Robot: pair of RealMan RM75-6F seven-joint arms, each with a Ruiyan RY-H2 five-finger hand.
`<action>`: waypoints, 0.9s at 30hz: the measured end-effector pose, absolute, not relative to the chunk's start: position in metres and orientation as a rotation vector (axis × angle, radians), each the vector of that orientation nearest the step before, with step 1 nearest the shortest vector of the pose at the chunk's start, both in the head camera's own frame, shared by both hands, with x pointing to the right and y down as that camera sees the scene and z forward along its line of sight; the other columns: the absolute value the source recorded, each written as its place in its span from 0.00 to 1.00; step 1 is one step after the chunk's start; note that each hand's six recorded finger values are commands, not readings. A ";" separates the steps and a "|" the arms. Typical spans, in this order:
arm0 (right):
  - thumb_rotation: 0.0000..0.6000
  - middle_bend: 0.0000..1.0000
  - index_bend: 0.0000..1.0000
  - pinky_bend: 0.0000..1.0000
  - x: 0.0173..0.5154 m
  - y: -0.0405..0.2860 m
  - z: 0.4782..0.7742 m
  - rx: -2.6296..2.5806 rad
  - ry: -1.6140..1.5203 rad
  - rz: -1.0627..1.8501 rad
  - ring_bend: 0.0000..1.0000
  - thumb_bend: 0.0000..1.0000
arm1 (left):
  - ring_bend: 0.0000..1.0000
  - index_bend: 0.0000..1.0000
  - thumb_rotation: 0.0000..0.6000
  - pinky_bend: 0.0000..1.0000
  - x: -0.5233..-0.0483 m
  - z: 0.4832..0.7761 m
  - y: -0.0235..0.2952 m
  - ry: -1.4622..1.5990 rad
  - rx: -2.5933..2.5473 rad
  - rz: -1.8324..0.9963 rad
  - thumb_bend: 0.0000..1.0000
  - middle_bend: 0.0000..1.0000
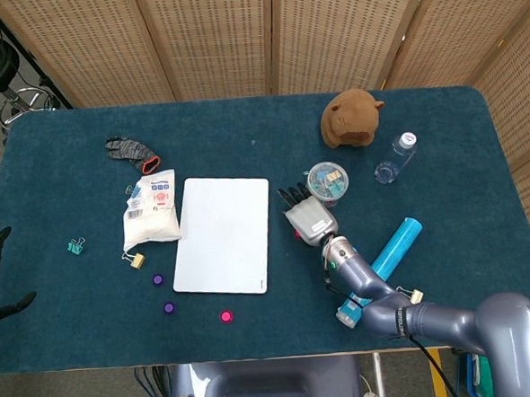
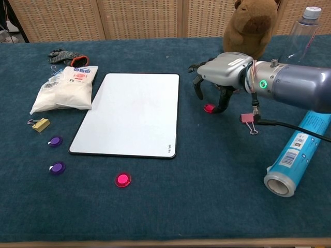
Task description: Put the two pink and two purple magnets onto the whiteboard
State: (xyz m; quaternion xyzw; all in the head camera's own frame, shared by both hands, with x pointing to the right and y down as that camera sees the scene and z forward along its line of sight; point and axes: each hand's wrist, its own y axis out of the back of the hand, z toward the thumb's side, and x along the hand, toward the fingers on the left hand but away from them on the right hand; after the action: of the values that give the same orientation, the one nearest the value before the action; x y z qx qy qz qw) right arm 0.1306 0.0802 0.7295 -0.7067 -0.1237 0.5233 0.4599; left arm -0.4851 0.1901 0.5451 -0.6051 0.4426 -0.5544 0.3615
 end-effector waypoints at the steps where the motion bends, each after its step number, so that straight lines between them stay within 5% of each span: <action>1: 1.00 0.00 0.42 0.00 0.130 0.080 0.730 -1.740 -0.305 1.289 0.00 0.30 | 0.00 0.00 1.00 0.00 -0.485 0.545 0.190 1.141 -1.559 -1.428 0.02 0.00; 27: 1.00 0.00 0.44 0.00 0.129 0.084 0.737 -1.746 -0.268 1.314 0.00 0.30 | 0.00 0.00 1.00 0.00 -0.486 0.545 0.189 1.145 -1.565 -1.429 0.02 0.00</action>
State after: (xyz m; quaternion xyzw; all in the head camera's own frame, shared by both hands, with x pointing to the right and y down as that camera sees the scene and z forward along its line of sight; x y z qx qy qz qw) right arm 0.1288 0.0843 0.7367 -0.7070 -0.1084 0.5322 0.4529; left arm -0.4863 0.1887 0.5454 -0.6067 0.4439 -0.5538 0.3580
